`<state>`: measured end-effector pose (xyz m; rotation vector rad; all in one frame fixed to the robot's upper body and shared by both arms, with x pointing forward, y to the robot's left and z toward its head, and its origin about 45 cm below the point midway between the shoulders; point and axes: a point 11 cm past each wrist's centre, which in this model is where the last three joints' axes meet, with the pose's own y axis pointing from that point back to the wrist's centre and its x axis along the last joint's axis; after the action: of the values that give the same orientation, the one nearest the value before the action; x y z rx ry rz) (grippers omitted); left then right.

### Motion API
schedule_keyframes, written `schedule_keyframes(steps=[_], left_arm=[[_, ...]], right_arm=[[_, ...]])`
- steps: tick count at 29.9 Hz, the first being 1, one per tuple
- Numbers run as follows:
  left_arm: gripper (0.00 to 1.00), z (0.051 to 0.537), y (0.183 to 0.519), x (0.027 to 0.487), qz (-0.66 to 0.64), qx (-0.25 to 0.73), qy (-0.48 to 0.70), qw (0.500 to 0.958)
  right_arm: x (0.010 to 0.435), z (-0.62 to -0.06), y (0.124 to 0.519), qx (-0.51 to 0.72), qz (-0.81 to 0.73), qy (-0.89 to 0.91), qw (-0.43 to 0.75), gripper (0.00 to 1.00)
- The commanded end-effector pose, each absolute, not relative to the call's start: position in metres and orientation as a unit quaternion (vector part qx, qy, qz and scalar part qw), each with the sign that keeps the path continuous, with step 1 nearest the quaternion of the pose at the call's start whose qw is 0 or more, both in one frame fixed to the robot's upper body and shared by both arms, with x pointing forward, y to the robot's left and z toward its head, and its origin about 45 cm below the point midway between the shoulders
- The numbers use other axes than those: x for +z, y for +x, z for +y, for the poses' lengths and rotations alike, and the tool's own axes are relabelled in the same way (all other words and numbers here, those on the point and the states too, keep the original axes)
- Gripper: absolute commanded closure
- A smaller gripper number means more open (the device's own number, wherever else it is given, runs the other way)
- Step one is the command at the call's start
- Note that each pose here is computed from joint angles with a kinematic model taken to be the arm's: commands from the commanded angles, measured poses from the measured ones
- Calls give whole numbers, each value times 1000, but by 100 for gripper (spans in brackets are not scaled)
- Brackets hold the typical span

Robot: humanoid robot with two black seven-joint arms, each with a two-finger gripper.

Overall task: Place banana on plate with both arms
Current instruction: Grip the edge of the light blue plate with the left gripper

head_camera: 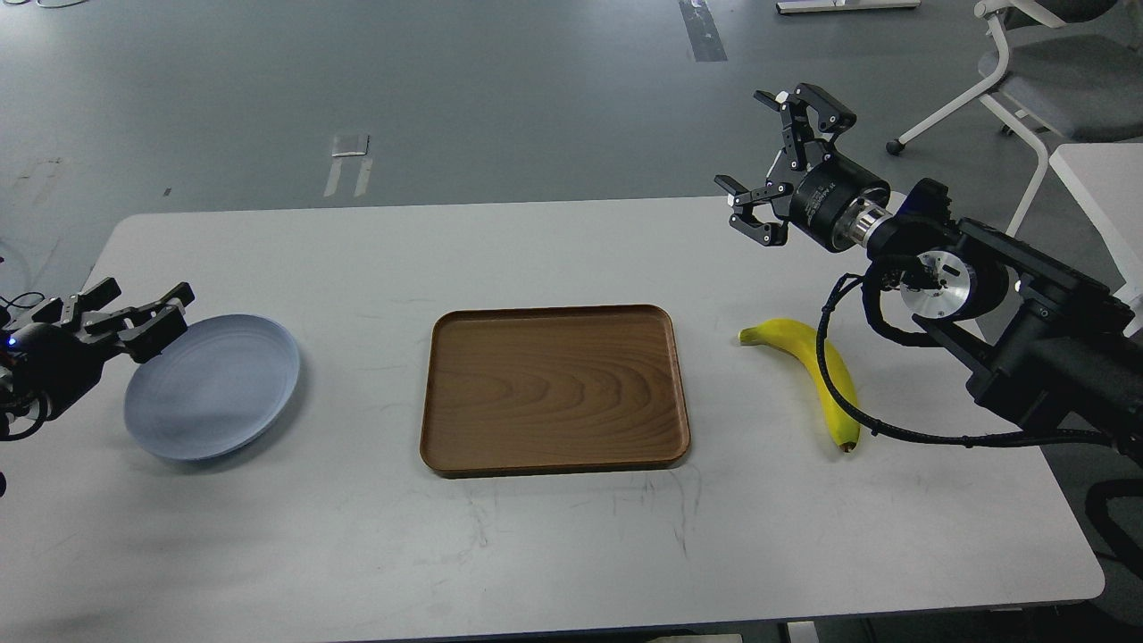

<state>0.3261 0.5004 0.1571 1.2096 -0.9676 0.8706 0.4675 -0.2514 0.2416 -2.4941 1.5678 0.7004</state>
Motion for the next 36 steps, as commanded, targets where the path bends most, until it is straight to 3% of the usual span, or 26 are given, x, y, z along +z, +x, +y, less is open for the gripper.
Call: schedule_keyframes(steps=[1, 19, 28, 36], left_arm=[[1, 504, 319, 139, -387, 386, 540, 640], [4, 513, 314, 102, -281, 396, 569, 664], [34, 522, 312, 104, -277, 399, 579, 655], [35, 523, 309, 102, -270, 396, 581, 658]], right_arm=[[239, -252, 466, 231, 517, -822, 53, 0], [228, -255, 461, 239, 520, -819, 45, 0], [224, -255, 459, 242, 520, -818, 41, 0], [220, -255, 457, 245, 519, -818, 39, 0]])
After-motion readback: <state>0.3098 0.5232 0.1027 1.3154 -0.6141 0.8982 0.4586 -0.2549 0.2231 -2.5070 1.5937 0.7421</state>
